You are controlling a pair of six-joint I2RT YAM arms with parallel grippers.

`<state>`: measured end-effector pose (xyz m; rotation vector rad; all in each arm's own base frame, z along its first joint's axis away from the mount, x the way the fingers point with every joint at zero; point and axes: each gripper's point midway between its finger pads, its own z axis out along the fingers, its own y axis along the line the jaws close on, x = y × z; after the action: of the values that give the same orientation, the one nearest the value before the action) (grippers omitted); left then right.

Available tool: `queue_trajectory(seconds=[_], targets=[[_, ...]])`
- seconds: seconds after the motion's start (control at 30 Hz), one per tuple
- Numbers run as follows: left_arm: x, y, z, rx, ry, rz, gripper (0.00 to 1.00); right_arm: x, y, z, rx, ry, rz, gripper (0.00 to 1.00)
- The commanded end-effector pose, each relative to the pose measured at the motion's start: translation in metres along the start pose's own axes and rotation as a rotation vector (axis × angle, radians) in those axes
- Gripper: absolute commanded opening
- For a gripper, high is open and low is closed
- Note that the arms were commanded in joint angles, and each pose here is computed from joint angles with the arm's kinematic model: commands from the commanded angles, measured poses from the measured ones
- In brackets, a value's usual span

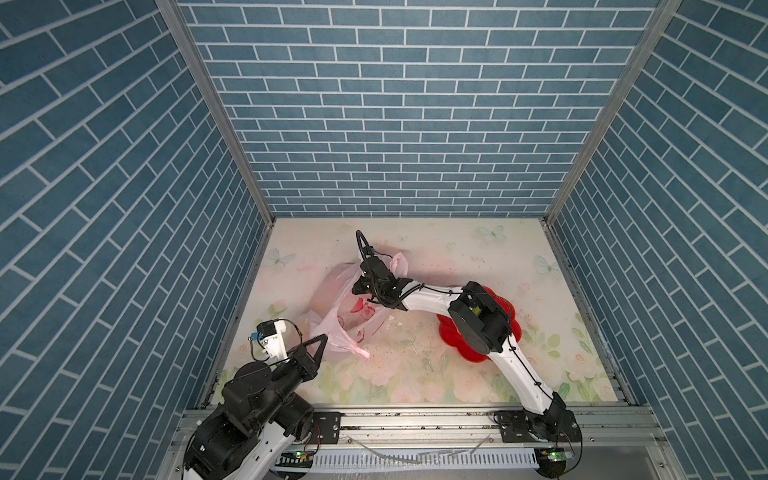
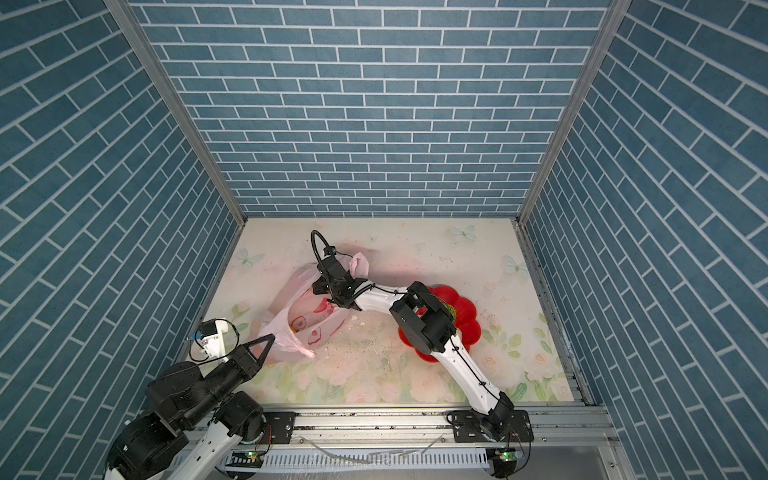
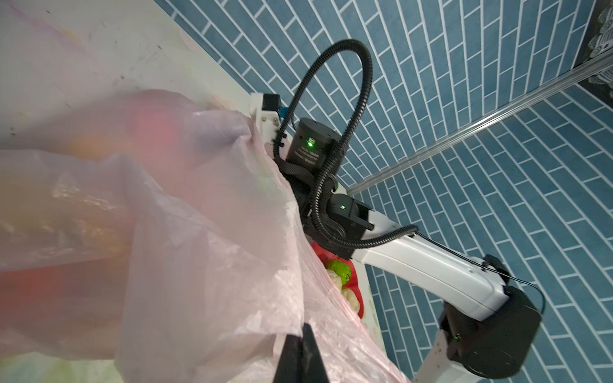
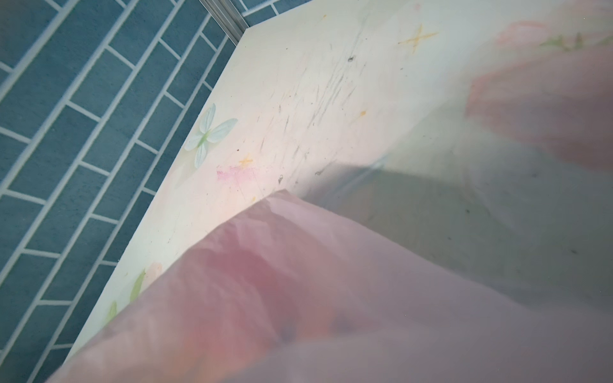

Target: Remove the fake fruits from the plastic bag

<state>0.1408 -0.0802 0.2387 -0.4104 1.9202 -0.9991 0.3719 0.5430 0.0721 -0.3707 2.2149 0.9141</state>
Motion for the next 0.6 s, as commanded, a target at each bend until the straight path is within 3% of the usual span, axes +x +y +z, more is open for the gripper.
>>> queue_trajectory(seconds=[0.0, 0.27, 0.43, 0.57], targets=[[-0.008, 0.012, -0.002, -0.059, -0.053, 0.077, 0.0, -0.022, 0.021, -0.031, -0.059, -0.038, -0.028, 0.2], [0.004, 0.015, 0.01, -0.042, -0.011, 0.119, 0.0, -0.027, 0.026, -0.074, -0.079, -0.042, -0.047, 0.17], [0.001, 0.015, 0.008, -0.047, -0.025, 0.131, 0.0, -0.025, 0.01, -0.106, -0.018, -0.07, -0.065, 0.13], [-0.007, 0.011, 0.009, -0.039, -0.061, 0.117, 0.0, -0.016, 0.005, -0.129, 0.016, -0.011, -0.129, 0.17]])
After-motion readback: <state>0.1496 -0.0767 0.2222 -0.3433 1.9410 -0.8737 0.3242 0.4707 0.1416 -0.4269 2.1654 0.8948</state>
